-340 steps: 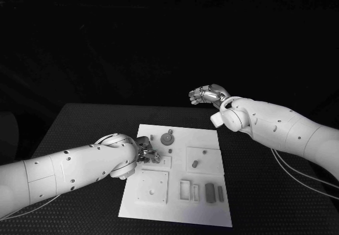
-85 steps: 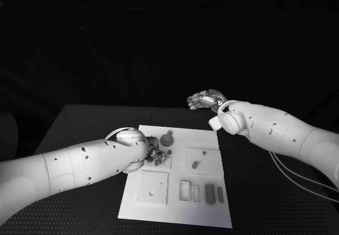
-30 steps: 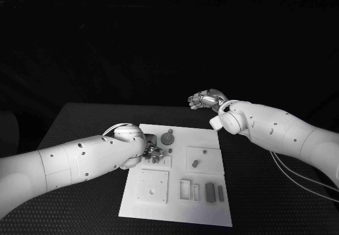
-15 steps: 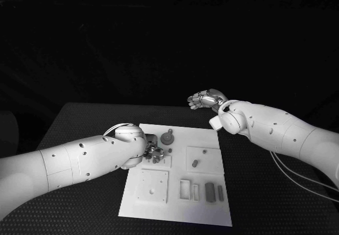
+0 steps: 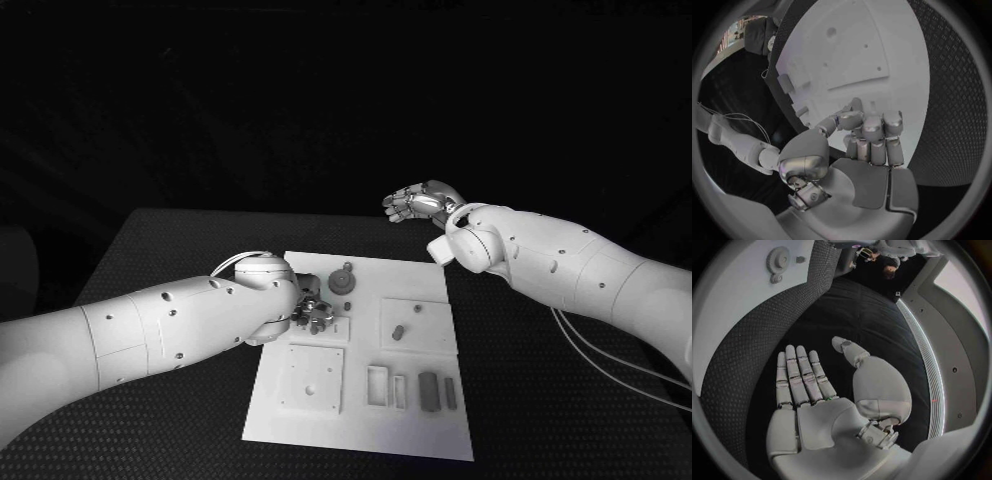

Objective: Assemble the parts on the task board

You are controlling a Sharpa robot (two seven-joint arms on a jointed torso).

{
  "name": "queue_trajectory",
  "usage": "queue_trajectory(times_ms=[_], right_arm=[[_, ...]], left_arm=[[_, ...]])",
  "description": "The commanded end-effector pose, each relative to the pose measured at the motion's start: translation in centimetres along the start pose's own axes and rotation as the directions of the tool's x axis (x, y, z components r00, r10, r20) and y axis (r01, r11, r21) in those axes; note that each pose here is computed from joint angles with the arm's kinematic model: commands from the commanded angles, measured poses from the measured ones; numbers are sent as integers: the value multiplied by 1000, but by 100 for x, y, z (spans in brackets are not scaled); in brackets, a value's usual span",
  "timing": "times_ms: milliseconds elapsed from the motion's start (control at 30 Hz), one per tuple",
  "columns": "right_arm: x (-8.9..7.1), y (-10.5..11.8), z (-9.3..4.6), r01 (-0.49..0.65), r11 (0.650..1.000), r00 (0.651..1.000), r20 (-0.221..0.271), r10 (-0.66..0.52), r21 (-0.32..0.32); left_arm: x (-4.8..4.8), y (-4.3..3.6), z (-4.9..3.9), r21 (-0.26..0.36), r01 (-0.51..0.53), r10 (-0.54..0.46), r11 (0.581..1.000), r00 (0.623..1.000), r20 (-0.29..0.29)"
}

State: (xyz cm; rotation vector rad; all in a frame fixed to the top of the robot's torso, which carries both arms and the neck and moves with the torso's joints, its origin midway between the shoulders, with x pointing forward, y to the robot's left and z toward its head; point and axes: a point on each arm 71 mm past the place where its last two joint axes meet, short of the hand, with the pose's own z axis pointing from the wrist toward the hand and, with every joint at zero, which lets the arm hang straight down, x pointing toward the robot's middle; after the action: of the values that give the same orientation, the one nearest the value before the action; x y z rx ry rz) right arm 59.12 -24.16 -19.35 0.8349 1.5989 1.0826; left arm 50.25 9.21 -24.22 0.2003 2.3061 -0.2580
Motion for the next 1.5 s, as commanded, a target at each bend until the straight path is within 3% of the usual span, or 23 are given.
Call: queue_trajectory(times_ms=[33, 1500], right_arm=[[16, 7, 0, 1, 1000, 1000, -13, -1, -9], [17, 7, -3, 1, 1000, 1000, -14, -1, -9]], left_arm=[[12, -12, 1, 5, -17, 17, 1000, 1000, -11], [36, -23, 29, 7, -14, 14, 1000, 1000, -14]])
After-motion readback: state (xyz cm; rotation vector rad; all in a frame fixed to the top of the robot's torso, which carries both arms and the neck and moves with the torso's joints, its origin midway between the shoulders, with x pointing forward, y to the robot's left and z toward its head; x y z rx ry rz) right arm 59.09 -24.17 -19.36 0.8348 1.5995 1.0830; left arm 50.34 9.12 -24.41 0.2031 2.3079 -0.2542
